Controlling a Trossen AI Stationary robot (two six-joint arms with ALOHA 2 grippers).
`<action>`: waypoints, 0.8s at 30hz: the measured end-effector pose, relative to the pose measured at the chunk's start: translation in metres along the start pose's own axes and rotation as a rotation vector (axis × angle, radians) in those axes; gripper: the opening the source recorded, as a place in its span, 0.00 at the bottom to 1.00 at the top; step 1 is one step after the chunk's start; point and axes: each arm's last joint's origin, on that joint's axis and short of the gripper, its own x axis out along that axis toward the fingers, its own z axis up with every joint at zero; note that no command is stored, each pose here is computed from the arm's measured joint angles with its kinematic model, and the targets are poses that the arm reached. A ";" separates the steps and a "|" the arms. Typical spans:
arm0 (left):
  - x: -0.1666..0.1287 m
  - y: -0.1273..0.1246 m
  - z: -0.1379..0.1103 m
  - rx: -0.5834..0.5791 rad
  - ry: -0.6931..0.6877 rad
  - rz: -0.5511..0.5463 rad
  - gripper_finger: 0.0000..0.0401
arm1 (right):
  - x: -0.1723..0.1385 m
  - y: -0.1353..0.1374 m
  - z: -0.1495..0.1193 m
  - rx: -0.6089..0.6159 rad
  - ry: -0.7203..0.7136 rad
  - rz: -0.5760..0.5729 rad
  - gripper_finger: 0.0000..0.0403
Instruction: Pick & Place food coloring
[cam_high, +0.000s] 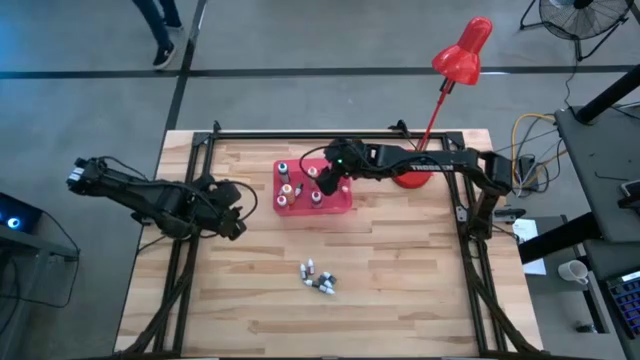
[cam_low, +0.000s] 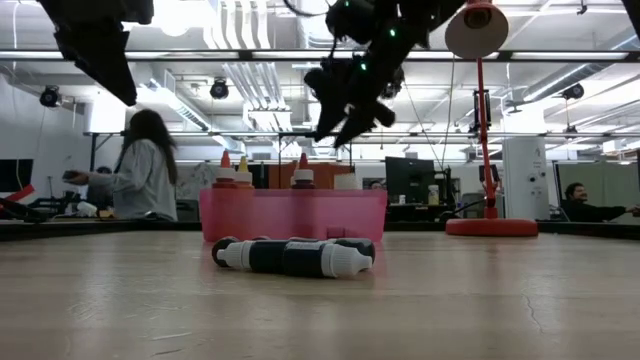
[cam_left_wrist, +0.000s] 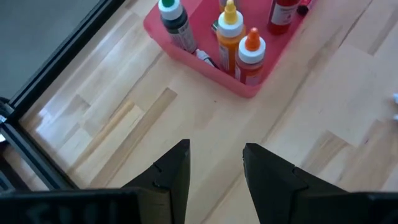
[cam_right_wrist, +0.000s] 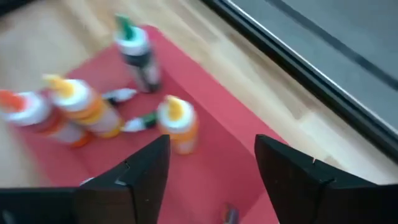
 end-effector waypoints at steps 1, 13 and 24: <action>0.000 0.001 0.000 -0.003 -0.001 0.000 0.30 | -0.003 0.004 0.003 -0.025 -0.007 0.023 0.57; -0.005 0.006 -0.001 -0.067 -0.006 -0.024 0.30 | -0.052 0.067 -0.036 -0.336 0.358 0.351 0.56; 0.000 0.000 -0.001 -0.025 -0.018 -0.055 0.30 | -0.073 0.125 -0.105 -0.297 0.418 0.423 0.56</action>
